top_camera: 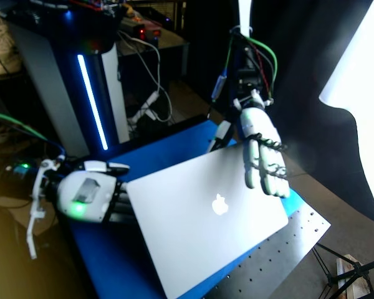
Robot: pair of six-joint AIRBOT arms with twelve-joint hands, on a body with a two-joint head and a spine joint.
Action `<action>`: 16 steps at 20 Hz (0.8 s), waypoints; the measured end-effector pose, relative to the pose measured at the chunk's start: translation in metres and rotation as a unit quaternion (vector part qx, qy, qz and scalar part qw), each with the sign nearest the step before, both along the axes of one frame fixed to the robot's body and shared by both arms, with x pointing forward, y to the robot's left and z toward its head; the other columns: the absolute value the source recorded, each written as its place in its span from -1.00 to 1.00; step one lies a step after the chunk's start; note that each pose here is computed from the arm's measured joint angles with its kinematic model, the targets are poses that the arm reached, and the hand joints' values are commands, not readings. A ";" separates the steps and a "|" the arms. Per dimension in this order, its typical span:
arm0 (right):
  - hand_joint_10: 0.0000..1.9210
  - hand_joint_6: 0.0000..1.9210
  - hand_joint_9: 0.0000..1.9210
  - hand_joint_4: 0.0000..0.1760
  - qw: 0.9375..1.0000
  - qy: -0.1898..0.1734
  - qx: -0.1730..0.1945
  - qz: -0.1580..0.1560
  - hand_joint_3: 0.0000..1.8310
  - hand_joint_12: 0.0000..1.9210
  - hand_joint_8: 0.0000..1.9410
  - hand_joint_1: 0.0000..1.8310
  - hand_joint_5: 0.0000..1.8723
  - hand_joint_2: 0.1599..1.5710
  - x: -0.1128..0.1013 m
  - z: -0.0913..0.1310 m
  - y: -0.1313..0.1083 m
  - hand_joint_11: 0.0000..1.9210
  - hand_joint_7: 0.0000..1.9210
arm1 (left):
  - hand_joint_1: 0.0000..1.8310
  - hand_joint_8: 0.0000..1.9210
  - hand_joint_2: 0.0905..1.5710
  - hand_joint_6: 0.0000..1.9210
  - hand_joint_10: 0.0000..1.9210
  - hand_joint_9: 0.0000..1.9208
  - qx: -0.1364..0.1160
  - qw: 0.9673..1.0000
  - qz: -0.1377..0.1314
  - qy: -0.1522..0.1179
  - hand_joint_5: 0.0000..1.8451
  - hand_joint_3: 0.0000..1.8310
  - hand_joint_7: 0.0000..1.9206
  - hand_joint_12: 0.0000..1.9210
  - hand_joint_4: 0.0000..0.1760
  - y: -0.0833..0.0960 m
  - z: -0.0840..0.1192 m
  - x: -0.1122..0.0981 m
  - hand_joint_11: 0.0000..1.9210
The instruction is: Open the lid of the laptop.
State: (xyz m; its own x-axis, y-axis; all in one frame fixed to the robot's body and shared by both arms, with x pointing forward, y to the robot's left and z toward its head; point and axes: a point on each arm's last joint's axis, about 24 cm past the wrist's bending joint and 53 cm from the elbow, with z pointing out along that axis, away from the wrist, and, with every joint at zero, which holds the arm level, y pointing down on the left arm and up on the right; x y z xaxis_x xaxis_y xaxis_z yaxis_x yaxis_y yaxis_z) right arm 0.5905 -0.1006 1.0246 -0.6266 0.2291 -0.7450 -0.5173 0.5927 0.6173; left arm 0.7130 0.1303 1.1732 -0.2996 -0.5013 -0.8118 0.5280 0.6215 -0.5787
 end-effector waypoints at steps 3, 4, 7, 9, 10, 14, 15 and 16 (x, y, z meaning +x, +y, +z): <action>-1.00 -1.00 -1.00 -1.00 1.000 0.000 -0.003 0.002 -1.00 -1.00 -1.00 -1.00 -1.00 0.39 -0.001 -0.001 0.000 -1.00 -1.00 | -0.17 -1.00 0.23 -1.00 -1.00 -1.00 0.006 1.000 0.000 -0.001 -1.00 -1.00 -1.00 -1.00 0.26 -0.003 0.003 0.004 -1.00; -1.00 -1.00 -1.00 -1.00 1.000 -0.001 -0.004 0.003 -1.00 -1.00 -1.00 -1.00 -1.00 0.39 -0.001 -0.001 0.000 -1.00 -1.00 | -0.16 -1.00 0.23 -1.00 -1.00 -1.00 0.007 1.000 -0.001 -0.004 -1.00 -1.00 -1.00 -1.00 0.19 -0.004 0.005 0.005 -1.00; -1.00 -1.00 -1.00 -1.00 1.000 -0.005 -0.007 0.007 -1.00 -1.00 -1.00 -1.00 -1.00 0.39 0.000 0.000 0.001 -1.00 -1.00 | -0.16 -1.00 0.21 -1.00 -1.00 -1.00 0.000 1.000 0.001 -0.013 -0.99 -1.00 -1.00 -1.00 0.42 -0.009 0.014 0.015 -1.00; -1.00 -1.00 -1.00 -1.00 1.000 -0.006 -0.009 0.008 -1.00 -1.00 -1.00 -1.00 -1.00 0.39 0.000 0.000 0.001 -1.00 -1.00 | -0.13 -1.00 0.21 -0.98 -1.00 -1.00 -0.005 1.000 0.001 -0.018 -0.95 -1.00 -0.99 -1.00 0.18 -0.014 0.018 0.019 -1.00; -1.00 -1.00 -1.00 -1.00 1.000 -0.007 -0.010 0.008 -1.00 -1.00 -1.00 -1.00 -1.00 0.40 0.001 0.000 0.000 -1.00 -1.00 | -0.14 -1.00 0.22 -0.98 -1.00 -1.00 -0.009 1.000 0.003 -0.018 -0.93 -1.00 -0.99 -1.00 0.09 -0.015 0.020 0.022 -1.00; -1.00 -1.00 -1.00 -1.00 1.000 -0.014 -0.016 0.014 -1.00 -1.00 -1.00 -1.00 -1.00 0.41 0.003 0.002 0.003 -1.00 -1.00 | -0.17 -1.00 0.27 -1.00 -1.00 -1.00 -0.024 0.999 0.016 -0.015 -1.00 -0.99 -1.00 -1.00 -0.67 -0.014 0.023 0.033 -1.00; -1.00 -1.00 -1.00 -1.00 1.000 -0.016 -0.018 0.016 -1.00 -1.00 -1.00 -1.00 -1.00 0.41 0.004 0.003 0.004 -1.00 -1.00 | -0.21 -1.00 0.27 -1.00 -1.00 -1.00 -0.029 0.999 0.019 -0.012 -1.00 -0.99 -1.00 -1.00 -0.41 -0.015 0.023 0.036 -1.00; -1.00 -1.00 -1.00 -1.00 1.000 -0.018 -0.019 0.016 -1.00 -1.00 -1.00 -1.00 -1.00 0.42 0.005 0.004 0.004 -1.00 -1.00 | -0.20 -1.00 0.26 -1.00 -1.00 -1.00 -0.032 0.999 0.021 -0.014 -1.00 -1.00 -1.00 -1.00 -0.26 -0.014 0.024 0.038 -1.00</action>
